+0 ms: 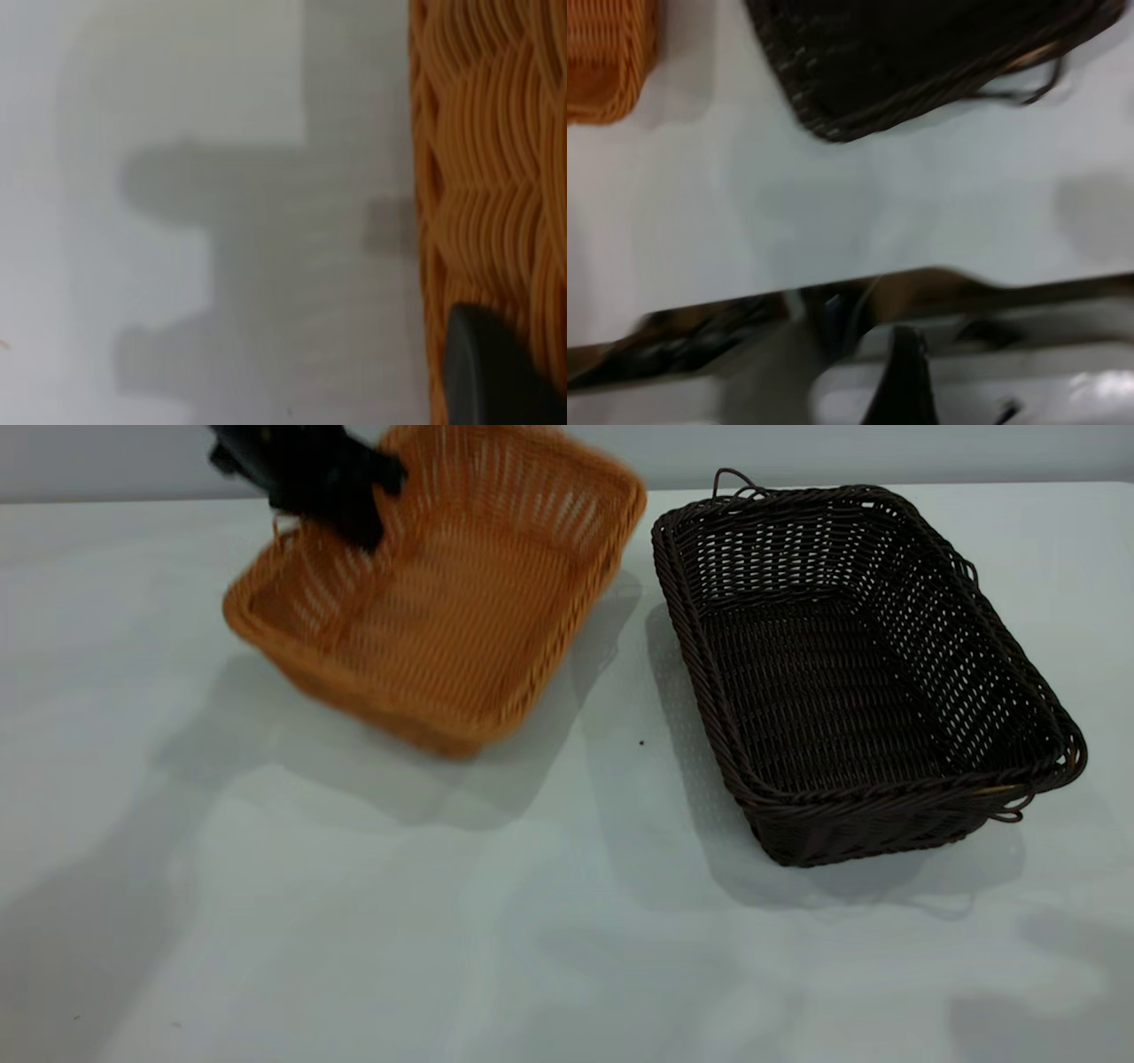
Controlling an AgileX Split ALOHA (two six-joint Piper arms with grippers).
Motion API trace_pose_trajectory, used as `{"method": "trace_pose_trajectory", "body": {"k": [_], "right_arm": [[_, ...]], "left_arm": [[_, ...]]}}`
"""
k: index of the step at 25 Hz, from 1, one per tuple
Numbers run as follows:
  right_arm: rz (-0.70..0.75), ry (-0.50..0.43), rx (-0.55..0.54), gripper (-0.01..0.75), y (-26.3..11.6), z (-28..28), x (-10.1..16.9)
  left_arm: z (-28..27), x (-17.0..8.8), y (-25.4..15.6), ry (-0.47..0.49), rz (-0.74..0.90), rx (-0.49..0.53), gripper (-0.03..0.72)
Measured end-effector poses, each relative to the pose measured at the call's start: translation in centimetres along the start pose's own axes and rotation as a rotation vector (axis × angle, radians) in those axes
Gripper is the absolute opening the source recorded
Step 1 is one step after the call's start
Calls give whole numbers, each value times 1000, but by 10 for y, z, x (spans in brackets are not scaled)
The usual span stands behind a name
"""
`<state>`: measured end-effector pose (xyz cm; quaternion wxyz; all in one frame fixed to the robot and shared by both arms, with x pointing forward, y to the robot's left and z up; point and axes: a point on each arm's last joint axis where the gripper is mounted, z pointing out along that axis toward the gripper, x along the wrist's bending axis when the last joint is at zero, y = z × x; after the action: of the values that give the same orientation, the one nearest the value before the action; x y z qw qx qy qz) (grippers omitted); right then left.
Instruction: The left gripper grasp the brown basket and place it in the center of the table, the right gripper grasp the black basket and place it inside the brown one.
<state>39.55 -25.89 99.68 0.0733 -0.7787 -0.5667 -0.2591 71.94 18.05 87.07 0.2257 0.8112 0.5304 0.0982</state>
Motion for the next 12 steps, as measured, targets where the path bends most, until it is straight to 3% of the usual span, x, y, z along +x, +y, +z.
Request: {"method": "trace_pose_trajectory", "body": {"k": [5, 12], "right_arm": [[134, 49, 81, 561, 18, 33, 0], [311, 77, 169, 561, 31, 78, -7]], "left_arm": [[-29, -2, 22, 13, 13, -84, 82], [-32, -2, 24, 17, 16, -97, 82]]}}
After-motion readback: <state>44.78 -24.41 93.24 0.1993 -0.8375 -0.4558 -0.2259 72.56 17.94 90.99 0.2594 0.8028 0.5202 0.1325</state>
